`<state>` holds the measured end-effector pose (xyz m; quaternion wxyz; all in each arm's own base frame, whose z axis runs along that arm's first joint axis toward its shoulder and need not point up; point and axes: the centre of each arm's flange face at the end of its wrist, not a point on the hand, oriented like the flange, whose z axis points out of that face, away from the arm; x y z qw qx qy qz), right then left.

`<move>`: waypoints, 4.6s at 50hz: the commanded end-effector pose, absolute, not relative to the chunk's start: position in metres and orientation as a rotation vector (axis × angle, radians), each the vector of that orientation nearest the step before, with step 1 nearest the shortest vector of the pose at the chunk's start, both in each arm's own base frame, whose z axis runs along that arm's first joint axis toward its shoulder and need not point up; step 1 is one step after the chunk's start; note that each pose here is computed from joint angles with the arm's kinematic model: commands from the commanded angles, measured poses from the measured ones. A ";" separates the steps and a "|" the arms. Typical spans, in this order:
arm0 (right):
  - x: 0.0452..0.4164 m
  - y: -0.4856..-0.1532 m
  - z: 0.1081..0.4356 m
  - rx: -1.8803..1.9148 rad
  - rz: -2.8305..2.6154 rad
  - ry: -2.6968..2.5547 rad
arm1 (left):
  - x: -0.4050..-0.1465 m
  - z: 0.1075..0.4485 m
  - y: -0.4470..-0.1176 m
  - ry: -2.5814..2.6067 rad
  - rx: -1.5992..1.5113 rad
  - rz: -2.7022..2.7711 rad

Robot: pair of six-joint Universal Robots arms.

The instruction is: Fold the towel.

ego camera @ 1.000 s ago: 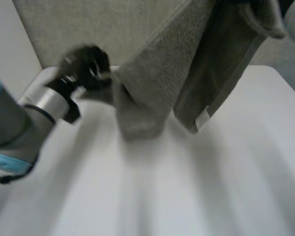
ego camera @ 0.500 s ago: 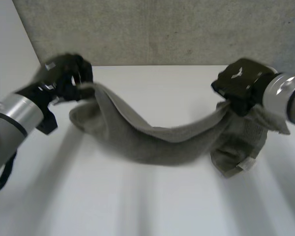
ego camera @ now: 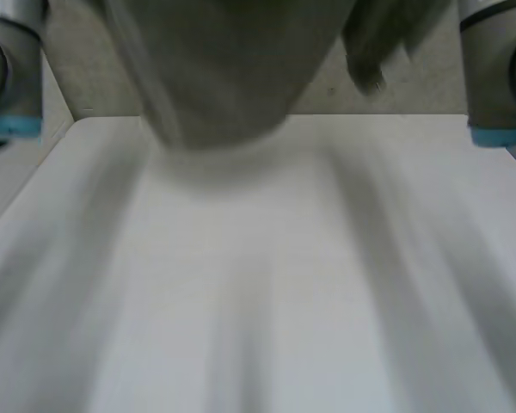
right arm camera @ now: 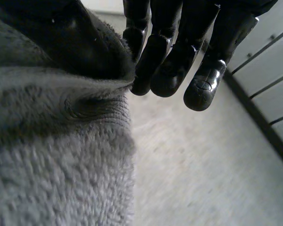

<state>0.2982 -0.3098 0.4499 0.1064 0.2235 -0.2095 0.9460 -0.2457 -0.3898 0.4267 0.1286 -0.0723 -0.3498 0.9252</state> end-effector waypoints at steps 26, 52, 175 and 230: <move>0.308 -0.290 0.160 1.762 1.857 -1.686 | -0.192 0.160 -0.336 -1.972 -0.732 2.140; 0.279 -0.266 0.152 1.525 1.796 -2.015 | -0.186 0.138 -0.326 -2.019 -0.732 2.112; 0.270 -0.287 0.133 1.336 1.783 -2.096 | -0.165 0.130 -0.342 -2.231 -0.825 2.066; 0.227 -0.209 0.240 1.707 1.418 -2.088 | -0.174 0.247 -0.240 -2.038 -0.888 2.140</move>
